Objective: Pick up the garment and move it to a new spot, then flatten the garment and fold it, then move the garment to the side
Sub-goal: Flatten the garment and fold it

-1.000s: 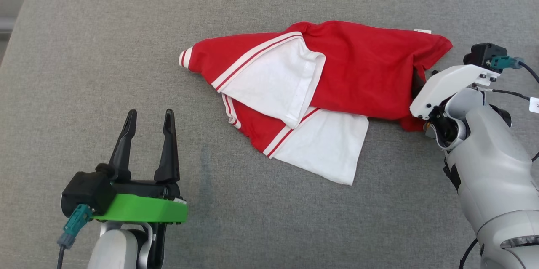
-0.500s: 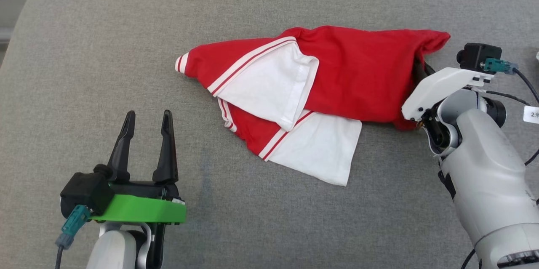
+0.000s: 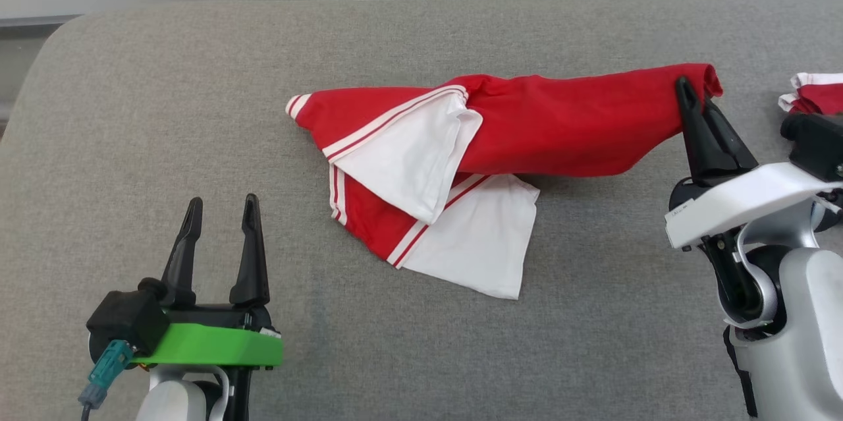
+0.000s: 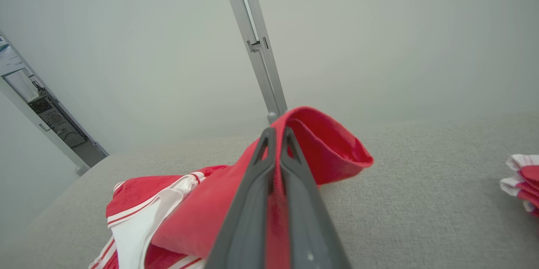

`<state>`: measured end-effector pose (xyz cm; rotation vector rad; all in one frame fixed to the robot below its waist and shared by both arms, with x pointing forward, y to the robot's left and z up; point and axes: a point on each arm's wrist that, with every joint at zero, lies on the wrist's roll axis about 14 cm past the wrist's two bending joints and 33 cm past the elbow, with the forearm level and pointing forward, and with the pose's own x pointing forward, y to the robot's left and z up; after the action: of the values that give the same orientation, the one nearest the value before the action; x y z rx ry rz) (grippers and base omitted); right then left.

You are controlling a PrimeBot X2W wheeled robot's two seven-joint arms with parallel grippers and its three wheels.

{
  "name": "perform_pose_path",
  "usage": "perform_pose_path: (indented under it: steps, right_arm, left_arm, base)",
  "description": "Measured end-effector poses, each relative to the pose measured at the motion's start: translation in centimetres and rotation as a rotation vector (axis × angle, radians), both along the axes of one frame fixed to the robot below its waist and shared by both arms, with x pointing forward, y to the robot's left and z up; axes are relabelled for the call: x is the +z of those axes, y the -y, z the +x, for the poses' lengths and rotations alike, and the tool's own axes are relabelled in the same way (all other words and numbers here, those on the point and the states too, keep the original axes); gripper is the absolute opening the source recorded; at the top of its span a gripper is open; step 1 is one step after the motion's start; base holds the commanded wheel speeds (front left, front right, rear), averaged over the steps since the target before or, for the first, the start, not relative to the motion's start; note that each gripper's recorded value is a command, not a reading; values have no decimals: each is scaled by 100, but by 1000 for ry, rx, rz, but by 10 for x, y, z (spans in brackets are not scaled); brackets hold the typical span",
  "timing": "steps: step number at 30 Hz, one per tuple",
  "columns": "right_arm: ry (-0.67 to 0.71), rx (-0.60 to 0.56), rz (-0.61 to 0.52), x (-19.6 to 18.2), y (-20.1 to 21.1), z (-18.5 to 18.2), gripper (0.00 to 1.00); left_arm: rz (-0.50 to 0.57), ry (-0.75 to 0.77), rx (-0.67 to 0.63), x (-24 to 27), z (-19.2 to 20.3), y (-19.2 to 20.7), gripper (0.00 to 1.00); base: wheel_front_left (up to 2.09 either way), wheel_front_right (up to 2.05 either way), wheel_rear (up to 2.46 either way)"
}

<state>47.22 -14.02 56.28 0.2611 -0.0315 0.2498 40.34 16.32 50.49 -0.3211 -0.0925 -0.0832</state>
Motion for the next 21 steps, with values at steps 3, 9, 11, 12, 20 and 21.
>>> perform_pose_path:
  steps: [3,9,11,12,20,21]
  right_arm:
    - [104,23,-15,43,-7,-20,0]
    - [241,100,-29,100,-30,-48,0]
    - [232,100,-48,101,-30,-49,0]
    - [214,94,-54,97,-28,-46,0]
    - [-28,-22,-186,31,16,10,0]
    - [-56,-35,-212,22,23,18,0]
  left_arm:
    - [-4,13,-11,4,1,4,100]
    - [-11,25,-25,9,0,9,100]
    - [-13,25,-26,9,0,9,100]
    - [-14,24,-28,9,0,10,100]
    - [-22,-1,-28,0,3,10,100]
    - [-21,-2,-29,-1,5,10,100]
  base:
    - [0,0,0]
    - [0,0,0]
    - [0,0,0]
    - [0,0,0]
    - [0,0,0]
    - [0,0,0]
